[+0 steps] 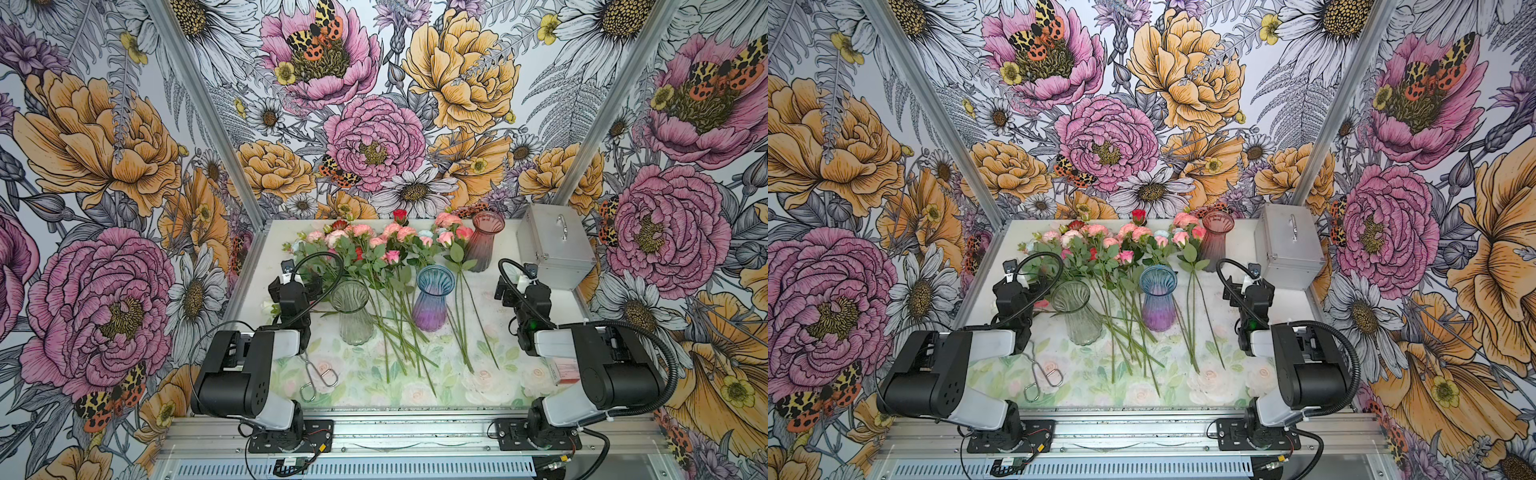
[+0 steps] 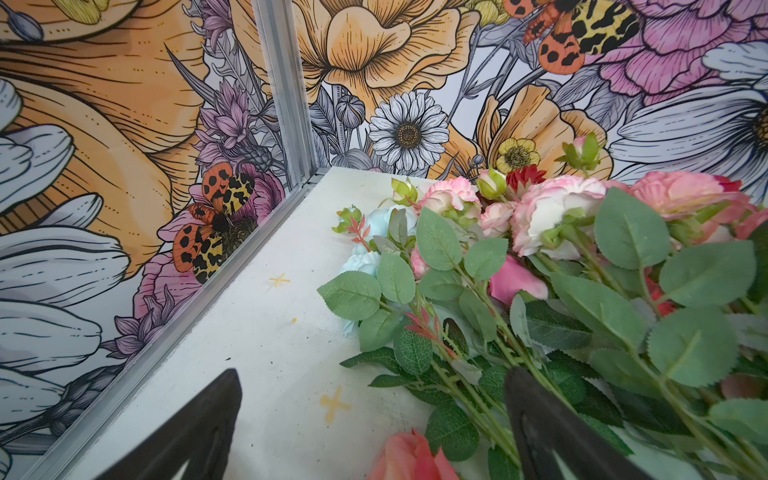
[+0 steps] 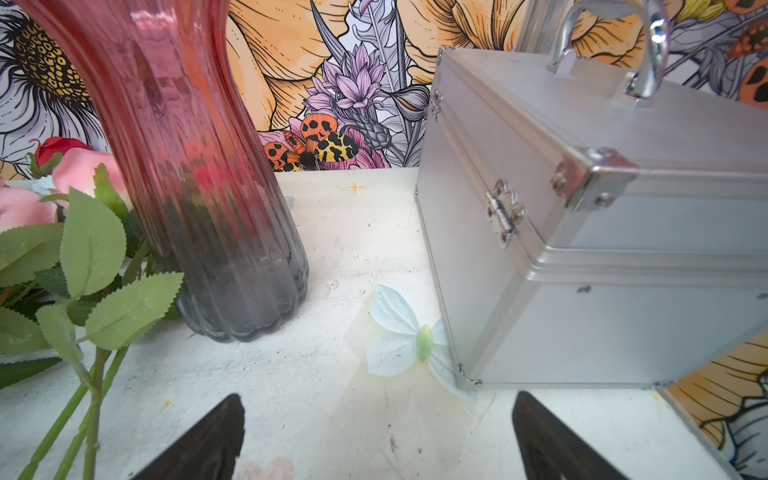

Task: Place the pink flowers into the vase
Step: Pick up the flower at the center of the board.

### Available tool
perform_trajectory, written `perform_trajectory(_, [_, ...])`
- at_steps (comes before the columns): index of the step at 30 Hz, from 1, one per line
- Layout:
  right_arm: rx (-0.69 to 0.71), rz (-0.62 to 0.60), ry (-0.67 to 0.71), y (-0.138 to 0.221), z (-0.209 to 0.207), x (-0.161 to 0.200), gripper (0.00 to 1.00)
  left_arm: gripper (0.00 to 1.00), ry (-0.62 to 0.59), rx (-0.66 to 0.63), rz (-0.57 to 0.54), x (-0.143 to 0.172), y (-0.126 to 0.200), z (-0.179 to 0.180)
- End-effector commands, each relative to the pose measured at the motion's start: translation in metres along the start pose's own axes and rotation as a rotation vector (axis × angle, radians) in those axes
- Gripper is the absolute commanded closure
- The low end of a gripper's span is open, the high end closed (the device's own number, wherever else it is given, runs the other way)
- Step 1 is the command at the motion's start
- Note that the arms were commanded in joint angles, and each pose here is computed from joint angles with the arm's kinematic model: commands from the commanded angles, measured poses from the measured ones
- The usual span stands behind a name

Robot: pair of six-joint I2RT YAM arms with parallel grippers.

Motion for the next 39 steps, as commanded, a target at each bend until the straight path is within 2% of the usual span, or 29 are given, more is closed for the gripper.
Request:
perform_trajectory(1, [-0.008, -0.024, -0.005, -0.003, 0.0, -0.009, 0.0, 0.02, 0.014, 0.018, 0.003, 0.0, -0.002, -0.002])
perform_trajectory(17, [-0.006, -0.022, -0.003, -0.002, -0.001, -0.008, 0.01, 0.02, 0.028, 0.036, 0.017, 0.0, -0.003, 0.0])
perform_trajectory(19, [0.036, -0.026, -0.013, -0.001, -0.006, -0.012, 0.0, 0.02, 0.037, 0.043, 0.015, 0.0, -0.003, 0.0])
perform_trajectory(22, [0.104, 0.036, -0.045, 0.002, -0.024, -0.027, 0.0, 0.01, 0.055, -0.022, 0.04, -0.014, -0.005, 0.009])
perform_trajectory(24, [0.109, 0.088, -0.039, -0.003, -0.027, -0.034, 0.0, 0.01, 0.076, -0.119, 0.047, -0.029, -0.003, 0.021])
perform_trajectory(26, [0.111, 0.144, -0.049, -0.005, -0.029, -0.042, 0.0, 0.01, 0.135, -0.198, 0.016, -0.047, 0.004, 0.034])
perform_trajectory(28, [0.146, 0.185, -0.096, -0.001, -0.035, -0.045, 0.0, 0.01, 0.232, -0.217, 0.019, -0.058, 0.012, 0.04])
perform_trajectory(30, [0.207, 0.188, -0.217, 0.006, -0.048, -0.046, 0.0, 0.01, 0.268, -0.175, 0.057, -0.069, 0.012, 0.03])
perform_trajectory(33, [0.083, 0.192, -0.363, 0.014, -0.042, -0.052, 0.0, 0.01, 0.347, -0.028, 0.116, -0.087, 0.01, -0.003])
perform_trajectory(37, [-0.097, 0.223, -0.347, 0.022, -0.019, -0.075, 0.0, 0.01, 0.587, 0.179, 0.242, -0.114, 0.019, -0.039])
perform_trajectory(39, [-0.146, 0.247, -0.318, 0.028, -0.007, -0.082, 0.0, 0.01, 0.615, 0.336, 0.29, -0.136, 0.029, -0.061])
Point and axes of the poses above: each gripper's point midway between its finger pads, its own y axis back along the fingers, its own z axis along the line the jaws close on, x = y × z, the point moved 1 cm from there along y, back along the fingers, and after that the axes turned 11 degrees about y, right-handed, at the moved point
